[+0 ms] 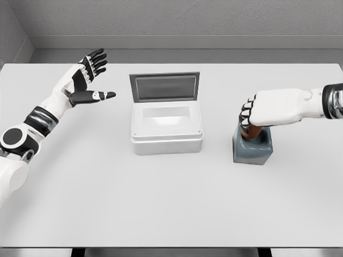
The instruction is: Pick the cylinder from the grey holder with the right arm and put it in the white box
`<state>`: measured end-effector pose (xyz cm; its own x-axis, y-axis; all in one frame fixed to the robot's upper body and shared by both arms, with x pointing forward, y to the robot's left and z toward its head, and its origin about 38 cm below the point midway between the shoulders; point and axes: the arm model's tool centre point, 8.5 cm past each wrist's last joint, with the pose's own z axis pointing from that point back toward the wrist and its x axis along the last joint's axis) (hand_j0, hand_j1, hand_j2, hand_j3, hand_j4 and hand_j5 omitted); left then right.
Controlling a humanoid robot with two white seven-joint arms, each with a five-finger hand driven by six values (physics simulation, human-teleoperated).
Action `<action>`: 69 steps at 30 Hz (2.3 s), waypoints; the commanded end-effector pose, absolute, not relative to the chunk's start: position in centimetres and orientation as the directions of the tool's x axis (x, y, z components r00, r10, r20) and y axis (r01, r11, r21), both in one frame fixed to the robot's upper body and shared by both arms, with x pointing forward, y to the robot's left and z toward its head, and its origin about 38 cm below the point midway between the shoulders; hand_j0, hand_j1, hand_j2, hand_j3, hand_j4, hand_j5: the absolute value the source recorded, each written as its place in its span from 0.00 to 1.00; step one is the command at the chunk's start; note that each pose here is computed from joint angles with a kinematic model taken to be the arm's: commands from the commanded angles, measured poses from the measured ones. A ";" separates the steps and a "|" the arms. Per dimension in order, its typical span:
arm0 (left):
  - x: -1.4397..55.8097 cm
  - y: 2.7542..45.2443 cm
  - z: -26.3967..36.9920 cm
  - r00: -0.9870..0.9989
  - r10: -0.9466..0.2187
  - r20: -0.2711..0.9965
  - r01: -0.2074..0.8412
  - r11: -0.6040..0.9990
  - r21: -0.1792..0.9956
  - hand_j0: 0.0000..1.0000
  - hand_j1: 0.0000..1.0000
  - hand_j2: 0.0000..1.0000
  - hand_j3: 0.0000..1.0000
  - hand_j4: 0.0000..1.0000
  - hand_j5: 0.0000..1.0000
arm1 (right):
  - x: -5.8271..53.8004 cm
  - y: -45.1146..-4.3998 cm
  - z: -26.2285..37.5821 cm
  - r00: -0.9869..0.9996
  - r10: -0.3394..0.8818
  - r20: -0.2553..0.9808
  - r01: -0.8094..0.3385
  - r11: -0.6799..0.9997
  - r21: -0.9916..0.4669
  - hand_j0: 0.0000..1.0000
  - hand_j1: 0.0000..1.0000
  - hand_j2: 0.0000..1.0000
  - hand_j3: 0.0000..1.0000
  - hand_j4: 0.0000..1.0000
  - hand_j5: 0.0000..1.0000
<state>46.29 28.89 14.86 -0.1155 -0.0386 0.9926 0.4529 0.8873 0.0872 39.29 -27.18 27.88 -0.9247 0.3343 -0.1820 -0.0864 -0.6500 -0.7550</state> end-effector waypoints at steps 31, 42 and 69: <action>46.3 29.1 15.0 -0.118 -0.035 0.992 0.449 0.889 0.085 1.00 1.00 1.00 1.00 1.00 1.00 | 40.6 -21.8 31.1 -0.940 0.243 -0.238 0.050 -0.593 -0.804 0.42 0.42 0.42 0.42 0.42 0.42; 46.3 28.9 15.3 -0.127 -0.034 0.991 0.453 0.887 0.088 1.00 1.00 1.00 1.00 1.00 1.00 | 42.6 -19.2 30.5 -0.947 0.241 -0.211 0.041 -0.561 -0.827 0.42 0.42 0.42 0.42 0.42 0.42; 46.2 28.7 15.6 -0.137 -0.027 0.990 0.457 0.885 0.088 1.00 1.00 1.00 1.00 1.00 1.00 | 44.6 -14.0 31.3 -0.956 0.197 -0.216 0.085 -0.521 -0.850 0.42 0.42 0.42 0.42 0.42 0.42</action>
<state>46.23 28.70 15.55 -0.1364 -0.0296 0.9902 0.4570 0.8850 0.0894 44.42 -14.25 31.29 -0.9552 0.1953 -0.2224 0.0890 -0.5269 -0.8452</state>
